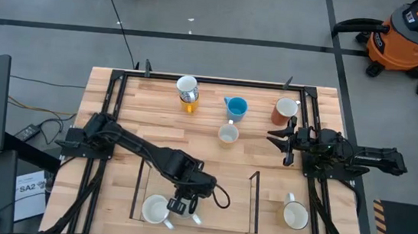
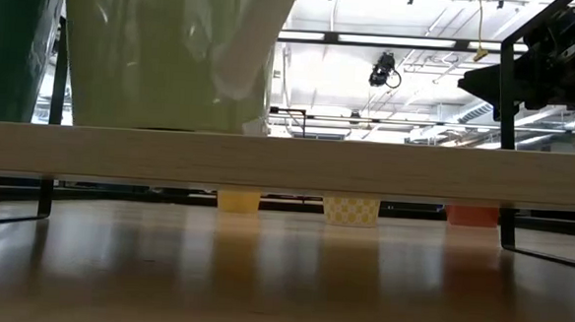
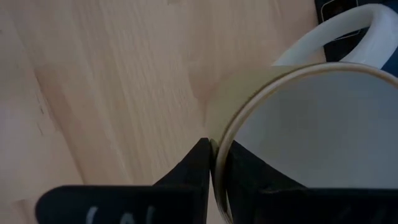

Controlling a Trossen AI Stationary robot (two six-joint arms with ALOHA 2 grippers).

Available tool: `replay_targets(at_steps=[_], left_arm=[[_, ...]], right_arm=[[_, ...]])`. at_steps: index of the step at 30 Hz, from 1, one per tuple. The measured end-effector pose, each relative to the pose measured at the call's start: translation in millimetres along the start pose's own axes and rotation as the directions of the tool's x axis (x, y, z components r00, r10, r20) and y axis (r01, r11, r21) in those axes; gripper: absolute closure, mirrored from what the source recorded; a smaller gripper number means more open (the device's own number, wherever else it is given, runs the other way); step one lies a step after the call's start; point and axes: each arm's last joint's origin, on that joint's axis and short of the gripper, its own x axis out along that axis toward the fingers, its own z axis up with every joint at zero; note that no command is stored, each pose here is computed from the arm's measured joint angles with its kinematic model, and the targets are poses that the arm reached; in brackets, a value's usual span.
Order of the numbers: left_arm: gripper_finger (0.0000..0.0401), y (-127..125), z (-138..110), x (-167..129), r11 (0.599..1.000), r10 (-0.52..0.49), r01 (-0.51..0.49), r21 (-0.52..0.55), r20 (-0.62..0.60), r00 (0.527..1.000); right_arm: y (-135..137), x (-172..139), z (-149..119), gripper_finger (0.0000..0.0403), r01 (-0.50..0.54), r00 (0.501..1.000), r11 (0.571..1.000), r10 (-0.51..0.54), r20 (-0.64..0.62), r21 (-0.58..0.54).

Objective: Place coffee mugs
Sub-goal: Put the light green mug on the shelf

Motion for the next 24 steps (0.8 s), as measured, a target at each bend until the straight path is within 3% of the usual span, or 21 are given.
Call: replay_targets(at_steps=[9, 24], left_arm=[[0.0358, -0.5, 1.0, 2.5, 0.998, -0.005, 0.004, 0.066, 0.001, 1.0], [0.0358, -1.1, 3.0, 3.6, 0.997, -0.02, 0.019, 0.071, 0.018, 1.0]], right_arm=[[0.0, 0.0, -0.1, 0.0298, 0.0, 1.0, 1.0, 0.0, -0.001, 0.0], [0.0, 0.0, -0.2, 0.0298, 0.0, 1.0, 1.0, 0.0, -0.001, 0.0]])
